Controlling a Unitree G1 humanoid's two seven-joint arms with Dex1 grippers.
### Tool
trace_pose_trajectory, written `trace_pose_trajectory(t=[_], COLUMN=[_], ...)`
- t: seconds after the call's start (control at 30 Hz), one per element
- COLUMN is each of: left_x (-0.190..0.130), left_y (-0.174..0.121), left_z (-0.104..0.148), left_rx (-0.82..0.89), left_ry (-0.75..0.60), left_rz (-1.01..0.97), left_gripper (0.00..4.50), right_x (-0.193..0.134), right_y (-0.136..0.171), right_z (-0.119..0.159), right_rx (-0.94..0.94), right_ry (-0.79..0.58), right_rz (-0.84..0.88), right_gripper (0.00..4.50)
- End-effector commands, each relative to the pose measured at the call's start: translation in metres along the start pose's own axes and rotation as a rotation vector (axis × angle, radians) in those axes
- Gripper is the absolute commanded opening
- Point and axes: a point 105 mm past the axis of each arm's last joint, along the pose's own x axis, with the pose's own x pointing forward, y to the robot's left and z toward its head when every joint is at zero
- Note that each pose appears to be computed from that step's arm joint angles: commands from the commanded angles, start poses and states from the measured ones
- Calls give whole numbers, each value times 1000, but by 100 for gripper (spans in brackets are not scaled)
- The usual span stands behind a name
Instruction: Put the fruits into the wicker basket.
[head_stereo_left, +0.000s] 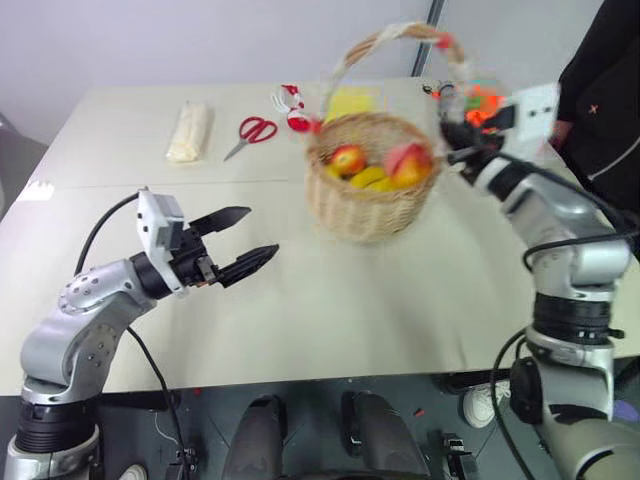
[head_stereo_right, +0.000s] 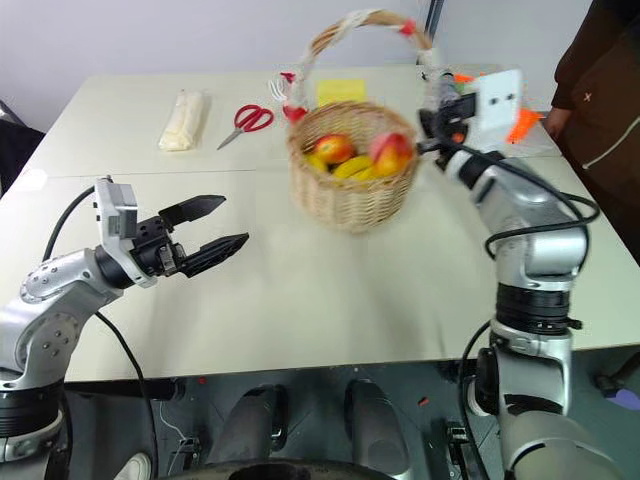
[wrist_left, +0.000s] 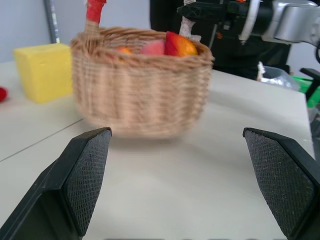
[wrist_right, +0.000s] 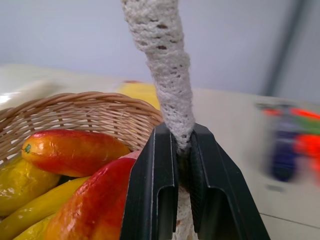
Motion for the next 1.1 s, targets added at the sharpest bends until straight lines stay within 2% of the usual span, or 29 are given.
trace_pose_trajectory(t=[0.03,0.23,0.27,0.33,0.5,0.63,0.77,0.83,0.93,1.1], left_x=[6,10,10,11,9,3,-12,-23,-40,-63], left_y=[-1,-1,-2,-3,-5,1,19,28,38,53], left_z=[5,5,4,4,2,1,-5,-16,-28,-49], left_rx=[30,33,32,31,21,16,-5,-17,-25,16], left_ry=[-22,-23,-23,-24,-28,-25,-12,33,53,120], left_rz=[-30,-43,-45,-46,-37,0,122,193,299,462], left_gripper=[450,450,450,450,450,450,450,450,450,450], right_x=[-3,1,0,-1,-18,-47,-74,-82,-93,-99], right_y=[-54,-74,-76,-77,-77,-63,-42,-21,31,81], right_z=[13,-7,-10,-12,-1,-2,-9,-16,-37,-66], right_rx=[-53,-20,-7,1,-50,-100,-168,-181,-140,-63], right_ry=[-34,3,3,0,-77,-89,-73,-43,33,89], right_rz=[-218,-257,-258,-260,-235,-87,75,201,459,661], right_gripper=[2,2,88,174,436,436,436,436,436,436])
